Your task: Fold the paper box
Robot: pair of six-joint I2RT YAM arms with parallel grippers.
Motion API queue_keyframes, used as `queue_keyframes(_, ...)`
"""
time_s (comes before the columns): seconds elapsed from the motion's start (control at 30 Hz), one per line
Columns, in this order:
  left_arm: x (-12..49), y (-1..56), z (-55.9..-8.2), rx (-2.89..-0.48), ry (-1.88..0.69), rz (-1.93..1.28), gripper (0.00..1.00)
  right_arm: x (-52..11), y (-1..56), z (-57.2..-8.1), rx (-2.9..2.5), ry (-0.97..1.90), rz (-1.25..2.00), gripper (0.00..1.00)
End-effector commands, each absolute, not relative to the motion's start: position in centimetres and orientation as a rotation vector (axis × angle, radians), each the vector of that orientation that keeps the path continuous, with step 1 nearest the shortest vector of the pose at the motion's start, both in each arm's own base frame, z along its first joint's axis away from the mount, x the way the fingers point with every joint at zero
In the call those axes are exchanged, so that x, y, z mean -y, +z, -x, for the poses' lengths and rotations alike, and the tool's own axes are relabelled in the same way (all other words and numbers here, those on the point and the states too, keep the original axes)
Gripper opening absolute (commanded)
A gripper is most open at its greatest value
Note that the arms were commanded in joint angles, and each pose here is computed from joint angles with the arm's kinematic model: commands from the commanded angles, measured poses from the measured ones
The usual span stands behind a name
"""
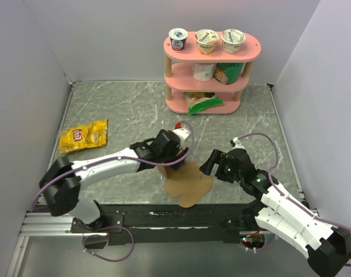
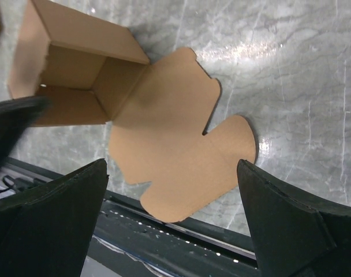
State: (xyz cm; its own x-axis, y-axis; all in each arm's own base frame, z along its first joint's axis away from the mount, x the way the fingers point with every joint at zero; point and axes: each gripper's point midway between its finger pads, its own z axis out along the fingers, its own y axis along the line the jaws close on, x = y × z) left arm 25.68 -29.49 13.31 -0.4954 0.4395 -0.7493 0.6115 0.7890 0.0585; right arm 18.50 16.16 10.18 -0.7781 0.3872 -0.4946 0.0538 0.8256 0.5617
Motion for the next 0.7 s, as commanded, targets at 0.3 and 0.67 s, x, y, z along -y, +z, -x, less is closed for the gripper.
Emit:
queue_keyframes(0.3, 29.4, 10.9, -27.3, -2.175, 0.066, -0.822, 0.86, -15.7, 12.7, -19.5, -2.292, 0.733, -0.321, 1.0)
queue_keyframes(0.67, 26.8, 8.6, -29.3, -2.411, -0.226, -0.499, 0.64, -15.7, 14.1, -19.9, -2.282, 0.714, -0.257, 1.0)
